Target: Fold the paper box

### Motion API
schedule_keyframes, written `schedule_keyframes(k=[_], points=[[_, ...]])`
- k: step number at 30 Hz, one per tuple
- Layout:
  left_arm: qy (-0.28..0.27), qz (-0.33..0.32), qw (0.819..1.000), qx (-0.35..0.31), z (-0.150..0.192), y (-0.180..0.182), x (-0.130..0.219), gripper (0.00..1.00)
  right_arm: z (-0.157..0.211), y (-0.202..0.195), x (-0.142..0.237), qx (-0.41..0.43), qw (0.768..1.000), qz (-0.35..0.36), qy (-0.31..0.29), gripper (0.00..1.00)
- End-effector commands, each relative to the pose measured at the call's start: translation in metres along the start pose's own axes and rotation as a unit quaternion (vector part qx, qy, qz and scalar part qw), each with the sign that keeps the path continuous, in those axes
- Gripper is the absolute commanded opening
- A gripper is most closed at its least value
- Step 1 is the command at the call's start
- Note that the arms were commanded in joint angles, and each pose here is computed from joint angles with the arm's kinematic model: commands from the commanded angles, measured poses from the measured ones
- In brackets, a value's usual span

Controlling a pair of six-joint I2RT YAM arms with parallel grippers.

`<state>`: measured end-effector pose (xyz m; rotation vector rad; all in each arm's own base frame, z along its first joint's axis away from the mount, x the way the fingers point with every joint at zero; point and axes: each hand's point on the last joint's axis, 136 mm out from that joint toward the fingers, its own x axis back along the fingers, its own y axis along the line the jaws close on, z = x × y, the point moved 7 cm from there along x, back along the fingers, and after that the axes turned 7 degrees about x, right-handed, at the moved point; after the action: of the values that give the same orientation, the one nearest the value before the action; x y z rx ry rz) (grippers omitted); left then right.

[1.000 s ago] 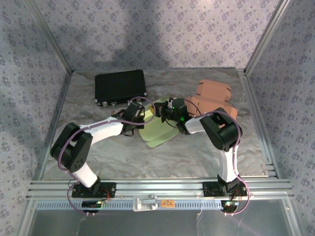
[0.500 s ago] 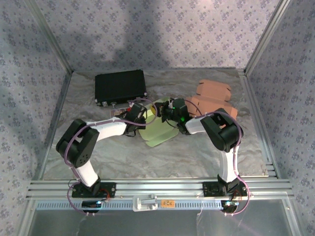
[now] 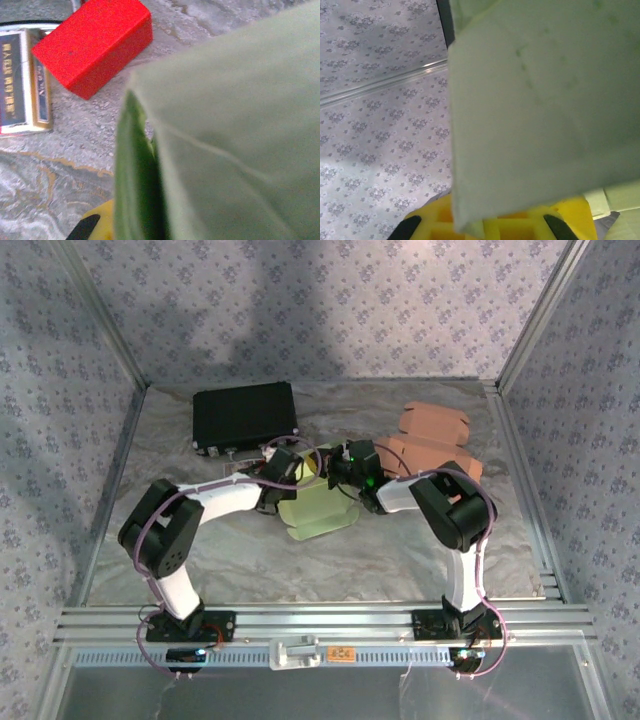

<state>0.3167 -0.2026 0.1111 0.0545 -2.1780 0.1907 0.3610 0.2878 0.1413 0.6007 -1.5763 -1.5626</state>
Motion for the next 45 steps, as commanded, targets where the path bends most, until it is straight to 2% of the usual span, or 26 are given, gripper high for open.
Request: schedule_keyframes(k=[1, 6, 10, 19, 25, 33, 45], points=[[-0.006, -0.04, 0.999, 0.026, -0.016, -0.002, 0.01, 0.0, 0.006, -0.002, 0.005, -0.015, 0.999, 0.049, 0.014, 0.16], [0.012, -0.052, 0.998, 0.018, -0.023, -0.002, 0.023, 0.0, -0.004, 0.022, 0.026, 0.015, 0.997, 0.078, -0.007, 0.43], [0.06, -0.041, 0.997, 0.019, -0.026, -0.003, 0.03, 0.0, -0.013, 0.052, 0.051, 0.063, 0.993, 0.1, -0.025, 0.54], [0.158, -0.039, 0.986, 0.03, -0.028, 0.01, 0.053, 0.0, -0.025, 0.095, 0.109, 0.131, 0.981, 0.134, -0.056, 0.57], [0.228, -0.029, 0.972, 0.036, -0.032, 0.013, 0.067, 0.0, -0.024, 0.124, 0.128, 0.22, 0.948, 0.226, -0.036, 0.53], [0.269, -0.035, 0.962, 0.046, -0.037, 0.009, 0.072, 0.0, -0.009, 0.141, 0.108, 0.282, 0.925, 0.255, 0.004, 0.51], [0.278, -0.024, 0.959, 0.045, -0.038, 0.006, 0.079, 0.0, -0.009, 0.122, 0.064, 0.305, 0.905, 0.288, 0.066, 0.5]])
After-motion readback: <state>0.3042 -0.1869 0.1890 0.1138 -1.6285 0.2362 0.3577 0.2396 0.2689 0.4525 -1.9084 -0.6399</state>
